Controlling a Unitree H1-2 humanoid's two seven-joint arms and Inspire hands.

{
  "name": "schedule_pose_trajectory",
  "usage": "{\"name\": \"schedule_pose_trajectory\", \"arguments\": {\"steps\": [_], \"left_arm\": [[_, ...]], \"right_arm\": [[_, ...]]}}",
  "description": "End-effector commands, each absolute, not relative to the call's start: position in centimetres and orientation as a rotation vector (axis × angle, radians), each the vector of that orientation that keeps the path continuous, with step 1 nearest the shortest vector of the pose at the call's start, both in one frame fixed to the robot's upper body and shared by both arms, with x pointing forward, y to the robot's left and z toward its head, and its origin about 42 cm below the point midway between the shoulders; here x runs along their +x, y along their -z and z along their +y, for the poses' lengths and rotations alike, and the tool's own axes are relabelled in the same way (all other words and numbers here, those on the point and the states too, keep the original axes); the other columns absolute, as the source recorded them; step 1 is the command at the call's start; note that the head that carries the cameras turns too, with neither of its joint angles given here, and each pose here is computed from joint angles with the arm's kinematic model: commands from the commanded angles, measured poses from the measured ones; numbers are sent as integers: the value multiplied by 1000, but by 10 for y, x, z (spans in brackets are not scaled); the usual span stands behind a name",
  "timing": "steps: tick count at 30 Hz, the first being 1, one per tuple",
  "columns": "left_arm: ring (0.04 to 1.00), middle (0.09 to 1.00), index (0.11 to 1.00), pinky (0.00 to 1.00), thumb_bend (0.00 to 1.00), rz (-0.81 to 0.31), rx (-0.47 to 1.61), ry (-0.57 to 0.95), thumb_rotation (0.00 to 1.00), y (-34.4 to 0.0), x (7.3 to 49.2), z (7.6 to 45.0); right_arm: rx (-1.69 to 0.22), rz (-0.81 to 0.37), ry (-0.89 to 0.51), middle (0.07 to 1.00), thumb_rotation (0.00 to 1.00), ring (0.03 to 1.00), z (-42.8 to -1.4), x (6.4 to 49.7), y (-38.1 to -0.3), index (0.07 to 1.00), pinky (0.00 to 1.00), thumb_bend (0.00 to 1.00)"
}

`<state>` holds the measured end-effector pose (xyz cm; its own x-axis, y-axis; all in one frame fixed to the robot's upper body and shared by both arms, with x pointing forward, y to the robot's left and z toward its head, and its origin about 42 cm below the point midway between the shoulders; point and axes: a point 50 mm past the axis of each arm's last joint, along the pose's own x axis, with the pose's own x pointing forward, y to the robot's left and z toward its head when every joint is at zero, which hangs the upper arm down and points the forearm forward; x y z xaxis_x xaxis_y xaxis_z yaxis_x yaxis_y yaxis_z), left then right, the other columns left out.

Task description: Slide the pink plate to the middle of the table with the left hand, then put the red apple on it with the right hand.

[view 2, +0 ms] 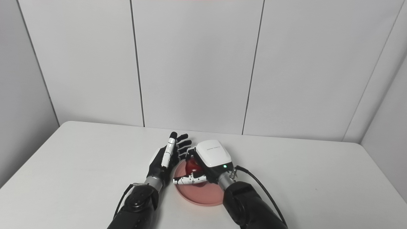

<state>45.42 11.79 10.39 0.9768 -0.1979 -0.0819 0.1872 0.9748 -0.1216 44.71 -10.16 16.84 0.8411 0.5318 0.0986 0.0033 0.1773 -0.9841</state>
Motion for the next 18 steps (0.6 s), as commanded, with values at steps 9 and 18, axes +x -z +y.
{"name": "schedule_pose_trajectory", "arguments": {"steps": [9, 18], "left_arm": [[834, 840, 831, 787, 668, 190, -94, 195, 1000, -80, 444, 122], [780, 784, 803, 742, 737, 189, -106, 186, 1000, -81, 446, 123]], "right_arm": [[-1297, -613, -348, 569, 994, 498, -97, 451, -202, 602, 395, 798], [-1161, -683, -314, 721, 1000, 695, -99, 443, -227, 723, 667, 860]]}}
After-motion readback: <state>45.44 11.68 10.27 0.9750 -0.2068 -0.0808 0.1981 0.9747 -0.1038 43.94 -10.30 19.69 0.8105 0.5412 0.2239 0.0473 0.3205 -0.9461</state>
